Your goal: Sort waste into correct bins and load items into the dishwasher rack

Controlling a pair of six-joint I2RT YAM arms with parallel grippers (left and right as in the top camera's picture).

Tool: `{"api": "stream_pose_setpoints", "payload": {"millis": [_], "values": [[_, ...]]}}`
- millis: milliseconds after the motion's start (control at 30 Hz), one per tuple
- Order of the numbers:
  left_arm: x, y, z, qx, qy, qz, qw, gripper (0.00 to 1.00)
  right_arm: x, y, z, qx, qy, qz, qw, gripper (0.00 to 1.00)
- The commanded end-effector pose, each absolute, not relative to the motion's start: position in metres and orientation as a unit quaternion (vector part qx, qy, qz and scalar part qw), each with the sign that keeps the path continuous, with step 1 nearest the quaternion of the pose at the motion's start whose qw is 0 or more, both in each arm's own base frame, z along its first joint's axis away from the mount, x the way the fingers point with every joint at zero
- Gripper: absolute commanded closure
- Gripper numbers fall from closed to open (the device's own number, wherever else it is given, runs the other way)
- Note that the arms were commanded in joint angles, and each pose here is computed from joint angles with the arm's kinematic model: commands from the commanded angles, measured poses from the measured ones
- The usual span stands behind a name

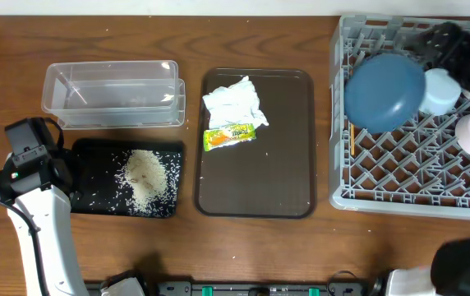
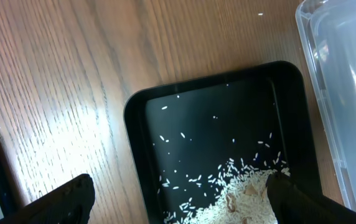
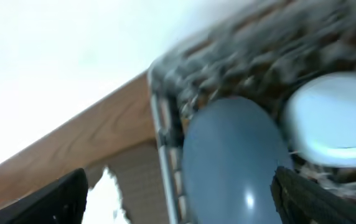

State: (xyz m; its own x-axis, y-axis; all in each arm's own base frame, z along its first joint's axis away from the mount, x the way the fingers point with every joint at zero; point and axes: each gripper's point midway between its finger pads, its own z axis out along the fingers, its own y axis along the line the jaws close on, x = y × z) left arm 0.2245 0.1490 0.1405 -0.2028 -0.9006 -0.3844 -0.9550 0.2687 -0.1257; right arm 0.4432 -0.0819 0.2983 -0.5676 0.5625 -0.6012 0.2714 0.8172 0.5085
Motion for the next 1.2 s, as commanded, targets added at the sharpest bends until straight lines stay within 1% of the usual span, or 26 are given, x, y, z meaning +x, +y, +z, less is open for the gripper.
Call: {"api": "stream_pose_setpoints", "payload": {"millis": [0,33,67,100,300,467,600,667,733,767,833,933,1067,1167], "values": [[0.227,0.153,0.147,-0.606,0.765,0.070,0.204,0.09,0.441,-0.096,0.301,0.277,0.860,0.131,0.408,0.16],[0.227,0.153,0.147,-0.606,0.765,0.070,0.204,0.09,0.443,-0.092,0.299,0.274,0.862,0.133,0.405,0.24],[0.227,0.153,0.147,-0.606,0.765,0.070,0.204,0.09,0.446,-0.086,0.295,0.269,0.866,0.136,0.400,0.28],[0.227,0.153,0.147,-0.606,0.765,0.070,0.204,0.09,0.448,-0.082,0.290,0.266,0.869,0.137,0.395,0.29],[0.227,0.153,0.147,-0.606,0.765,0.070,0.204,0.09,0.467,-0.061,0.240,0.256,0.897,0.114,0.343,0.27],[0.227,0.153,0.147,-0.606,0.765,0.070,0.204,0.09,0.478,-0.044,0.213,0.240,0.911,0.105,0.317,0.20],[0.227,0.153,0.147,-0.606,0.765,0.070,0.204,0.09,0.478,-0.057,0.195,0.254,0.916,0.053,0.305,0.20],[0.227,0.153,0.147,-0.606,0.765,0.070,0.204,0.09,0.476,-0.057,0.187,0.256,0.920,0.048,0.292,0.21],[0.227,0.153,0.147,-0.606,0.765,0.070,0.204,0.09,0.471,-0.050,0.184,0.245,0.927,0.058,0.278,0.25],[0.227,0.153,0.147,-0.606,0.765,0.070,0.204,0.09,0.471,-0.040,0.184,0.223,0.933,0.072,0.274,0.26],[0.227,0.153,0.147,-0.606,0.765,0.070,0.204,0.09,0.471,-0.003,0.191,0.142,0.942,0.132,0.273,0.29],[0.227,0.153,0.147,-0.606,0.765,0.070,0.204,0.09,0.470,0.050,0.202,0.069,0.939,0.197,0.273,0.29],[0.227,0.153,0.147,-0.606,0.765,0.070,0.204,0.09,0.468,0.112,0.203,-0.001,0.940,0.193,0.280,0.24],[0.227,0.153,0.147,-0.606,0.765,0.070,0.204,0.09,0.467,0.151,0.199,-0.035,0.940,0.170,0.292,0.24]]}}
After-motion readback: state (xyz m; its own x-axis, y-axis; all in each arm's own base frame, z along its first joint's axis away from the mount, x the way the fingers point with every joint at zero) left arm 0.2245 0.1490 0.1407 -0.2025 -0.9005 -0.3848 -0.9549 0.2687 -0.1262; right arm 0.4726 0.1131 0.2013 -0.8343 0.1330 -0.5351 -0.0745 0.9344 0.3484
